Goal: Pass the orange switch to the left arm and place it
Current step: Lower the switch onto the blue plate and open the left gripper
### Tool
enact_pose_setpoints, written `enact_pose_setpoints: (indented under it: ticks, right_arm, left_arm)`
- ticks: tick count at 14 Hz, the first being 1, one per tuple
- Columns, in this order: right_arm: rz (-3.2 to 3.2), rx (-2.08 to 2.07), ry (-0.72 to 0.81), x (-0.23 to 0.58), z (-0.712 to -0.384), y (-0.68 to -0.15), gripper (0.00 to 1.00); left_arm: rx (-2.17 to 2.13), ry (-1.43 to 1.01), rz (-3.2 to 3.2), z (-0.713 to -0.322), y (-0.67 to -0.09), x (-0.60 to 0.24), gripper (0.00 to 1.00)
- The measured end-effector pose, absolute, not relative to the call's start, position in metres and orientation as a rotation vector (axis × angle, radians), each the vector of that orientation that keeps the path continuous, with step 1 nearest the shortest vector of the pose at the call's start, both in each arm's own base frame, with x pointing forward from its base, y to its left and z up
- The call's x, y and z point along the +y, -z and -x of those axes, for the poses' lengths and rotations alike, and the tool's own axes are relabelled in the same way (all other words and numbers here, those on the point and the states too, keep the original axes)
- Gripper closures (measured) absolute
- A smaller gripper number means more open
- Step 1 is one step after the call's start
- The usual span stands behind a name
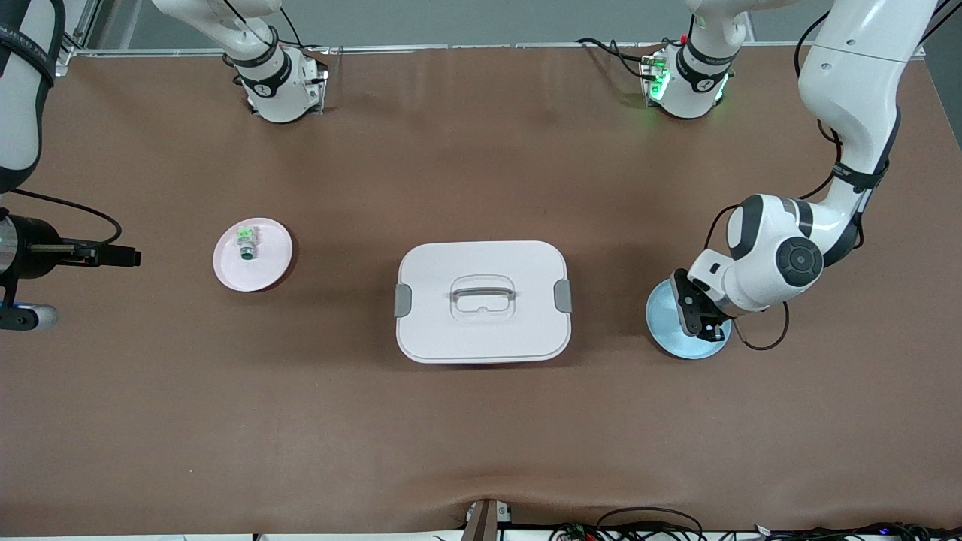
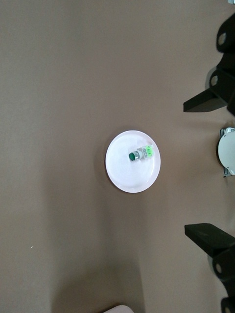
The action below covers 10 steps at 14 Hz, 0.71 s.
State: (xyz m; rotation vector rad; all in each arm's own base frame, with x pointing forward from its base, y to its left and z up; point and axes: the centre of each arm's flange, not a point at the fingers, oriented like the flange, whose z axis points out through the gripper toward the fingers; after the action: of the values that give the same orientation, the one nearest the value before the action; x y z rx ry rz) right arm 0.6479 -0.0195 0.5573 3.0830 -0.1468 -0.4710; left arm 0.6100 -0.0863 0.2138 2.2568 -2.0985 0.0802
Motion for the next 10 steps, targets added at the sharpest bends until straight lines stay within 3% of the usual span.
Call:
enact_pose_setpoints:
  ticks: [7, 10]
  right_arm:
    - [-3.057, -0.162, 0.456, -0.025, -0.637, -0.578, 0.0]
    - [-3.066, -0.168, 0.362, -0.027, -0.619, -0.62, 0.0]
  left_arm:
    - [-2.127, -0.124, -2.235, -0.597, -0.184, -0.077, 0.58]
    - [-2.138, -0.164, -2.243, -0.6, -0.188, -0.079, 0.32]
